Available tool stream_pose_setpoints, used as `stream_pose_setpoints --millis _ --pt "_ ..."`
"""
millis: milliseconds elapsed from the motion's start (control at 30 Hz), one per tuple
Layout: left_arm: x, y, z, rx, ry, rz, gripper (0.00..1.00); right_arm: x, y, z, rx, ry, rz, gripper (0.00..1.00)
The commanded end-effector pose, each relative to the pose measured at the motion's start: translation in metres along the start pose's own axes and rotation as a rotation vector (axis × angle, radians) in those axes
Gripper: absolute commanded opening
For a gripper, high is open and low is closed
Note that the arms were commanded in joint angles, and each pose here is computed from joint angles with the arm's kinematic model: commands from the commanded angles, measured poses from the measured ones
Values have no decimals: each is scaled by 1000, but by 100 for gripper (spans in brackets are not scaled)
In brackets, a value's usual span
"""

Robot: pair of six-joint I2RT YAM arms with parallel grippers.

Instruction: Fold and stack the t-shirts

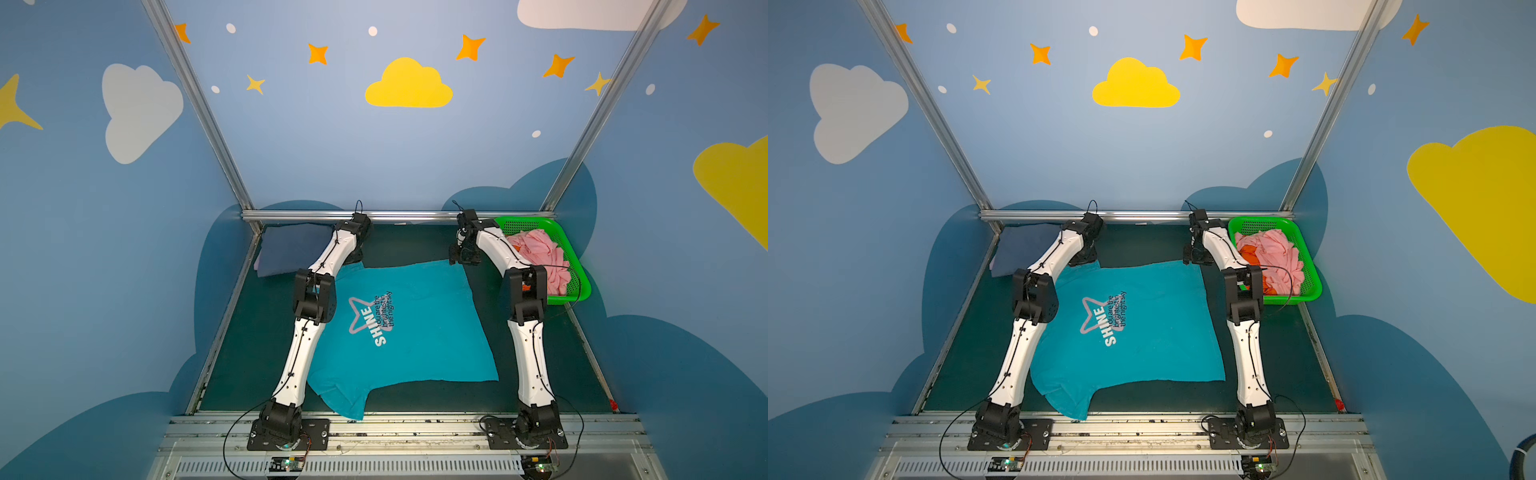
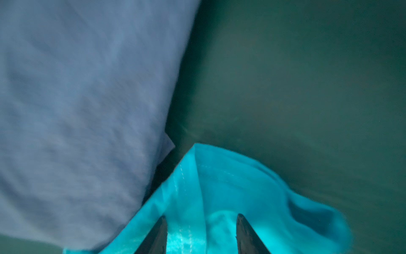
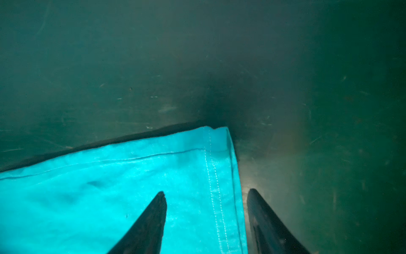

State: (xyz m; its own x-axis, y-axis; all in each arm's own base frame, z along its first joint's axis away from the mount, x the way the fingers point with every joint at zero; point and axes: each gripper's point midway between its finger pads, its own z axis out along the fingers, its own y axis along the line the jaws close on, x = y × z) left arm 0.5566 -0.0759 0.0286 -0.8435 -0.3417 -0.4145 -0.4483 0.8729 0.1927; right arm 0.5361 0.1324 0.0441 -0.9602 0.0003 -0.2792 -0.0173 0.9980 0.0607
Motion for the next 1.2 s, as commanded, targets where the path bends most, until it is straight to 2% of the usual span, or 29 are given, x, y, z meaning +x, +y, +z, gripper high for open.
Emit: stream_pose_setpoints --millis 0,67,167,200,367,533,833,967,1100,1167 --pt "7 15 -3 -62 30 42 51 -2 1 7 -13 3 5 60" --pt "8 16 -4 -64 34 46 46 -1 2 9 -17 5 9 60" --pt "8 19 -6 -70 31 45 25 -1 3 11 -24 9 14 60" --pt "6 19 -8 -67 26 43 20 0 3 11 -26 10 14 60" --pt "-3 16 -22 -44 -7 29 4 0 1 13 -17 12 10 60" --pt "-16 22 -48 -27 -45 14 4 -3 -5 14 -1 1 7 61" --pt "-47 47 -129 46 -167 -51 4 -20 -21 16 24 -59 79 66" --pt "-52 57 -152 69 -201 -73 4 -30 -15 25 -10 -97 85 66" --pt "-53 64 -164 74 -216 -81 4 -38 -2 35 -84 -125 79 61" --pt "-52 66 -166 71 -217 -81 4 -41 3 38 -119 -135 83 55"
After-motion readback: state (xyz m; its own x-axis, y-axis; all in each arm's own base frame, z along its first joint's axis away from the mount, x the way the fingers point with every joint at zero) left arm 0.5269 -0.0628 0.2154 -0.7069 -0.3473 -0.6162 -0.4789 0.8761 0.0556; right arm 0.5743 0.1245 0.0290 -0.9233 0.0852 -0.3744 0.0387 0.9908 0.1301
